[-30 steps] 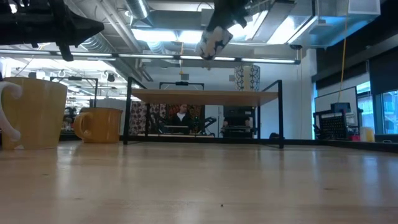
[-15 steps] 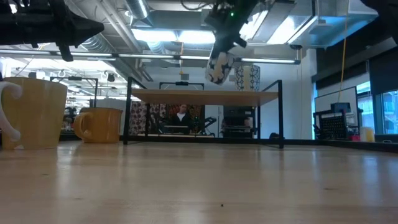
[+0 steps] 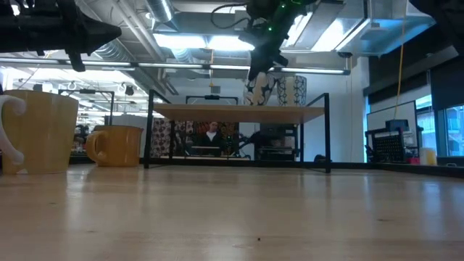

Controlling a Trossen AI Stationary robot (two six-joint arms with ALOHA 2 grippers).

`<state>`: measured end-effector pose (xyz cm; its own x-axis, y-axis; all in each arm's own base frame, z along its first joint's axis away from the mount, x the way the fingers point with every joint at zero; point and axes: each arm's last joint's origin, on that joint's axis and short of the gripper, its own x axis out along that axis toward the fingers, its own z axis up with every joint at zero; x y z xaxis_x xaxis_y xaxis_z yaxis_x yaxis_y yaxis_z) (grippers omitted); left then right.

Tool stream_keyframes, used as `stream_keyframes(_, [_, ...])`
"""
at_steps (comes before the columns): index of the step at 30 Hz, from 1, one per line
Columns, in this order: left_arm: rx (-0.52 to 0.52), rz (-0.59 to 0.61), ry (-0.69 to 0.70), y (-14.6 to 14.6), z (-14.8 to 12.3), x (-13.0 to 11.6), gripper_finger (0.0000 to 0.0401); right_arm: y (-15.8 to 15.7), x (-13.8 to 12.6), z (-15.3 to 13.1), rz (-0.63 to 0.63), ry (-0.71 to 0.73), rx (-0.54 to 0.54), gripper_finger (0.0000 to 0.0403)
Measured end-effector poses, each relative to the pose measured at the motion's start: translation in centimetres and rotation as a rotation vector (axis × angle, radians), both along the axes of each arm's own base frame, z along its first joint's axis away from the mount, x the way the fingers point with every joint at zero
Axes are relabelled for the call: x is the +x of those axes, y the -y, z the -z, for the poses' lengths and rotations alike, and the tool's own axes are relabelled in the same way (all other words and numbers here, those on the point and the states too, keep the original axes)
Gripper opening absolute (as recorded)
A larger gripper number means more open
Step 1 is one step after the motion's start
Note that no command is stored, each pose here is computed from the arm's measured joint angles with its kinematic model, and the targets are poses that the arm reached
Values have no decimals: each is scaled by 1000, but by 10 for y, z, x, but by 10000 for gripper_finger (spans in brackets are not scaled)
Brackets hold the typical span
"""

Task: Place coffee mugs
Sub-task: Put the blue patterned mug on the shelf

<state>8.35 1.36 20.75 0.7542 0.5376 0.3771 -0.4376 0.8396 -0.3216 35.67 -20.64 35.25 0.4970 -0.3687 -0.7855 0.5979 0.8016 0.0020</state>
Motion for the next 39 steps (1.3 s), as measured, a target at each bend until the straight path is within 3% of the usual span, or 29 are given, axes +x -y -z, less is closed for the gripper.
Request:
stream_keyframes(29, [0,1,0,0,0,0,15,1,6,12,-23,-16,50,15])
stream_keyframes(39, [-8,-15,0,0,0,0,15,1,7,13,-40,-4,67,101])
